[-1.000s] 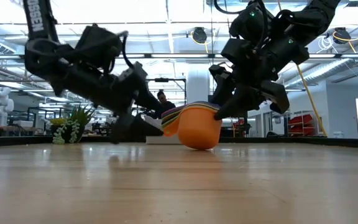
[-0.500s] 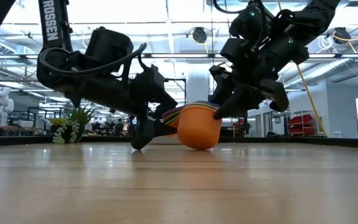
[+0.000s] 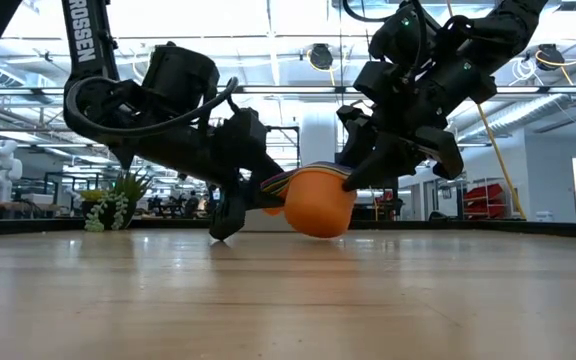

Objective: Nest measuring cups in basket
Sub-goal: Put the stack of measuring cups into the gray bin

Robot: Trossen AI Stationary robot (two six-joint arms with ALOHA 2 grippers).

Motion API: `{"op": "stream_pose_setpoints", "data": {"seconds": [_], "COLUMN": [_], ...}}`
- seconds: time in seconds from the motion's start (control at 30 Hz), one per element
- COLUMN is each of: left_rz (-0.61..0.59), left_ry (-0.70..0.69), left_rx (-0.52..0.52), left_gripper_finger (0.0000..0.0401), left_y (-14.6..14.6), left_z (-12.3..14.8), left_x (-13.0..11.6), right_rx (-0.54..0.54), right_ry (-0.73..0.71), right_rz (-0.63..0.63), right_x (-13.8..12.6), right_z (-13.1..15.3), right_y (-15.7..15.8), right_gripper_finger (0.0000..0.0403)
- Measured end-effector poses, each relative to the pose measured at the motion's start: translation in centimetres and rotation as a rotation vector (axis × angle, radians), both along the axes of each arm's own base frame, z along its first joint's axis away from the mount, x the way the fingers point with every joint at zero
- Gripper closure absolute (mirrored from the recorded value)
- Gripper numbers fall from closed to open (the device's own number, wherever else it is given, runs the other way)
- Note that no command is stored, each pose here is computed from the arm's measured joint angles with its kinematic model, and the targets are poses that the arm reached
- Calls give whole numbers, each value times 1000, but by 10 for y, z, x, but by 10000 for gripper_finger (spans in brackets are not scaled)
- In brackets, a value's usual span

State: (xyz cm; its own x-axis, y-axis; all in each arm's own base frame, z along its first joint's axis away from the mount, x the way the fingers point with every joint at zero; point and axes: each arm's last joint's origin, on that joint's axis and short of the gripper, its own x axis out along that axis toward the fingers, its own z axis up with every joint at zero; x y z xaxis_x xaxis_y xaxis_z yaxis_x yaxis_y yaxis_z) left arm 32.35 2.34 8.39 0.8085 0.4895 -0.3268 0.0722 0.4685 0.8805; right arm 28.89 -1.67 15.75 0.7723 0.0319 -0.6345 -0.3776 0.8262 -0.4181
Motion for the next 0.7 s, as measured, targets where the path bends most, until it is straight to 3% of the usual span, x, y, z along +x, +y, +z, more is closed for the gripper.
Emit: {"op": "stream_pose_setpoints", "data": {"seconds": [0.23, 0.43, 0.7], "left_rz": [1, 0, 4], "left_ry": [19, 16, 5], "left_rx": [-24, -28, -33], "left_gripper_finger": [240, 323, 324], "left_y": [3, 2, 3], "left_z": [-2, -1, -1], "left_x": [1, 1, 0], "right_rx": [-1, -5, -25], "right_ry": [-1, -1, -12], "right_rz": [-1, -2, -45], "right_x": [0, 0, 0], "right_z": [0, 0, 2], "right_y": [0, 0, -1], "right_gripper_finger": [282, 282, 259]}}
